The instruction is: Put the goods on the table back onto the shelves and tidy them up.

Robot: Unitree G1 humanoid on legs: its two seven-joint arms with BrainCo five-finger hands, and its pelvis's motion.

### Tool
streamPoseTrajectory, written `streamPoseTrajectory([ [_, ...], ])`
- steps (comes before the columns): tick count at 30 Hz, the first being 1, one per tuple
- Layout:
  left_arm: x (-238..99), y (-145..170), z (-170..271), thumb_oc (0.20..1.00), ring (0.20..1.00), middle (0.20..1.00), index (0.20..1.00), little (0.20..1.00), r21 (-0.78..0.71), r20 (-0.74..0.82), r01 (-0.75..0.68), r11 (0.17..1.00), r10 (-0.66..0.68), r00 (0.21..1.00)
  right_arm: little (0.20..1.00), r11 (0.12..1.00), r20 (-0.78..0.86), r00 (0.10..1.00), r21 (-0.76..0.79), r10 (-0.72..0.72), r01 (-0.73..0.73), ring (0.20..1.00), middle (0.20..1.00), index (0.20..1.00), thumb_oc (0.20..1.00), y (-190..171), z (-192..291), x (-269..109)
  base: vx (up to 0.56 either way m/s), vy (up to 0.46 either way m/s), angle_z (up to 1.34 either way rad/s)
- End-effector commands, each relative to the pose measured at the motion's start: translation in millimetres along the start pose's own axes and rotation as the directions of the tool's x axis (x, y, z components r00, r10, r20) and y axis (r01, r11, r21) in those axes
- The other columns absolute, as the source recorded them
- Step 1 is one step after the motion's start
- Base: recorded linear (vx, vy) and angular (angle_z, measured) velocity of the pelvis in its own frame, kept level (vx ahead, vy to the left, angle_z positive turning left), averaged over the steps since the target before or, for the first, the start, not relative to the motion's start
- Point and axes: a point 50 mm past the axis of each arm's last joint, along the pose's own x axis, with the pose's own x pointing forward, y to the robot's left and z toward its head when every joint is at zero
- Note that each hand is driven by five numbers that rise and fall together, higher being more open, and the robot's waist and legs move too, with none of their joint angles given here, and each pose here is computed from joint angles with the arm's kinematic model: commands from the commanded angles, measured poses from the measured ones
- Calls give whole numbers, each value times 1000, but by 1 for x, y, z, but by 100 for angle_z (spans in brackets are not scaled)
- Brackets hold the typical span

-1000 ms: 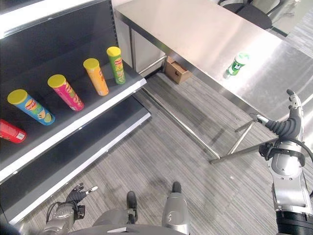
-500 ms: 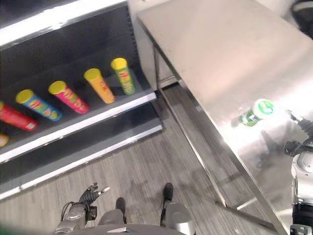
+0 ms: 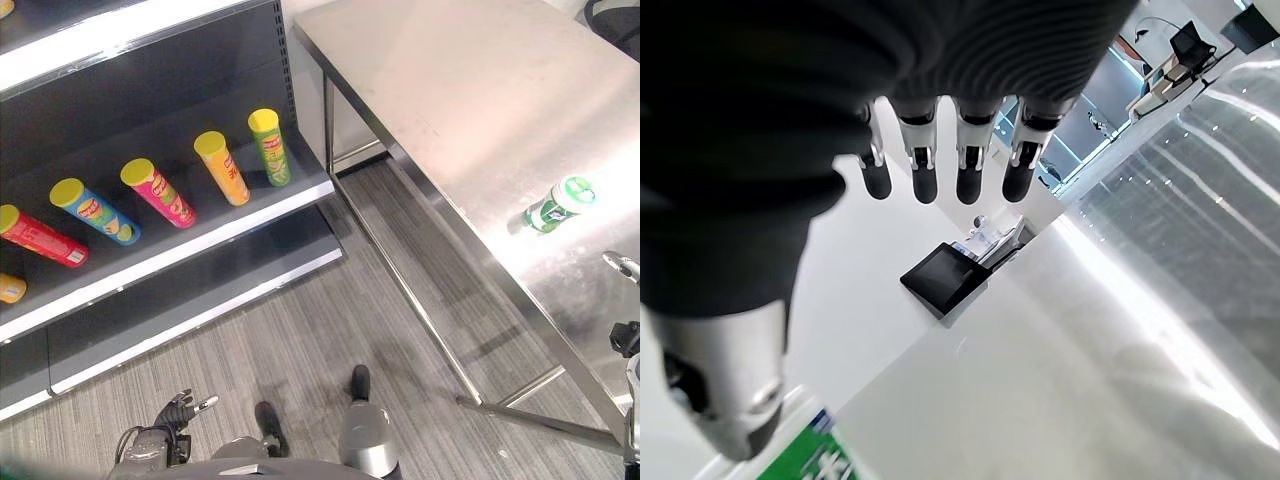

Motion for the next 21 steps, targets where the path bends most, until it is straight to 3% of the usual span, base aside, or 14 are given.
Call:
streamPoseTrajectory([
  [1,1,24,7,1000,1000,1000,1000,1000,57,35,-54,997,52,998,1000,997,119,993,75,-10,1,1000,1000,1000,1000,1,26,10,-7,8,-4],
  [9,1,23,8,1000,1000,1000,1000,1000,60,39,-43,997,40,998,1000,987,134,986,107,101,-116,1000,1000,1000,1000,34,34,17,0,-5,0],
  [21,-1,25,-2,1000,1000,1000,1000,1000,36,-2,-64,997,64,998,1000,995,68,993,31,94,-96,1000,1000,1000,1000,37,22,23,5,-32,9],
])
